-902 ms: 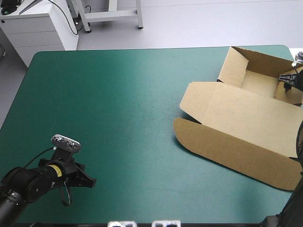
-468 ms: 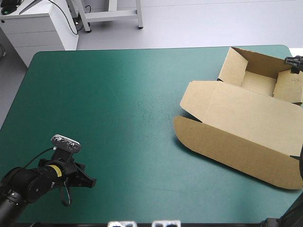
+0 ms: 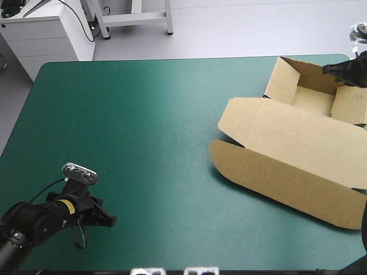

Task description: Fold the box

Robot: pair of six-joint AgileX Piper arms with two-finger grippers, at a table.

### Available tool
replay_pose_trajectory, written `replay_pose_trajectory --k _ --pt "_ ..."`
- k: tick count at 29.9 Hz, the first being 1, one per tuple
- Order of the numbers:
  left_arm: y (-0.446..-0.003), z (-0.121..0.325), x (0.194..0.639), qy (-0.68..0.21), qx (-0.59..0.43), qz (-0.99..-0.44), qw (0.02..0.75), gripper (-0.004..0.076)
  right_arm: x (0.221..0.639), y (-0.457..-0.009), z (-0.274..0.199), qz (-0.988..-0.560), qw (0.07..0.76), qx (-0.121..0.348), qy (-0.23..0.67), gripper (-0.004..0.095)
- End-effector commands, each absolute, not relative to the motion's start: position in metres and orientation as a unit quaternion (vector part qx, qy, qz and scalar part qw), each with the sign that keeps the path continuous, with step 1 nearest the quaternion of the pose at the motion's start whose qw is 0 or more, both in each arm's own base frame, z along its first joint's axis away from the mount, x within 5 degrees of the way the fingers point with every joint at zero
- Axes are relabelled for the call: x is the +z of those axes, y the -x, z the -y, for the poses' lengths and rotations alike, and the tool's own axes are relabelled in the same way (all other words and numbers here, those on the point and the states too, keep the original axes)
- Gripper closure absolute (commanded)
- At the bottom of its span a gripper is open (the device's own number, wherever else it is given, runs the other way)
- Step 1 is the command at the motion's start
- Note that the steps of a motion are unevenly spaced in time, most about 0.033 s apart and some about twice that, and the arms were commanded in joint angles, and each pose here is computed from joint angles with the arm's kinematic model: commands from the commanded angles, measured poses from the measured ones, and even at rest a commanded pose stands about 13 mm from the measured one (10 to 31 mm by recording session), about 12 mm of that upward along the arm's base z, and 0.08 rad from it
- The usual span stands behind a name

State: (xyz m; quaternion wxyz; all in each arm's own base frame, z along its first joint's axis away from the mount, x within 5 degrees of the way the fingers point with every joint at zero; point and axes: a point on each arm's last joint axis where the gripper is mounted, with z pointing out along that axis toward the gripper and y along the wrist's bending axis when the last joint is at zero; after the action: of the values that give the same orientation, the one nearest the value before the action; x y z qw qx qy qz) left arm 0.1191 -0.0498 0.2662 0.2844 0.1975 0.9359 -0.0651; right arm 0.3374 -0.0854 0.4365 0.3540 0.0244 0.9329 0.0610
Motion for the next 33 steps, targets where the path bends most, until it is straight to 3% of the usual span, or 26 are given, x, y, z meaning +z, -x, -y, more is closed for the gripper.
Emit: replay_pose_trajectory --k 1,5,12,23,33 --pt "-0.124 0.052 0.278 -0.192 -0.073 -0.923 0.325 0.0732 0.471 -0.302 0.045 -0.909 0.409 0.071 0.035 0.0908" --pt "-0.125 0.052 0.279 -0.191 -0.075 -0.922 0.328 0.0732 0.479 -0.265 0.007 -0.885 0.452 0.08 0.081 0.0908" --pt "-0.123 0.052 0.283 -0.185 -0.083 -0.916 0.347 0.0732 0.455 -0.19 -0.032 -0.843 0.51 0.111 0.128 0.0908" --pt "-0.092 0.042 0.299 -0.16 -0.111 -0.897 0.396 0.0732 0.364 -0.09 -0.031 -0.823 0.541 0.113 0.133 0.0908" --pt "-0.08 0.038 0.279 -0.168 -0.109 -0.906 0.374 0.0732 0.292 -0.049 -0.028 -0.826 0.535 0.113 0.133 0.0909"
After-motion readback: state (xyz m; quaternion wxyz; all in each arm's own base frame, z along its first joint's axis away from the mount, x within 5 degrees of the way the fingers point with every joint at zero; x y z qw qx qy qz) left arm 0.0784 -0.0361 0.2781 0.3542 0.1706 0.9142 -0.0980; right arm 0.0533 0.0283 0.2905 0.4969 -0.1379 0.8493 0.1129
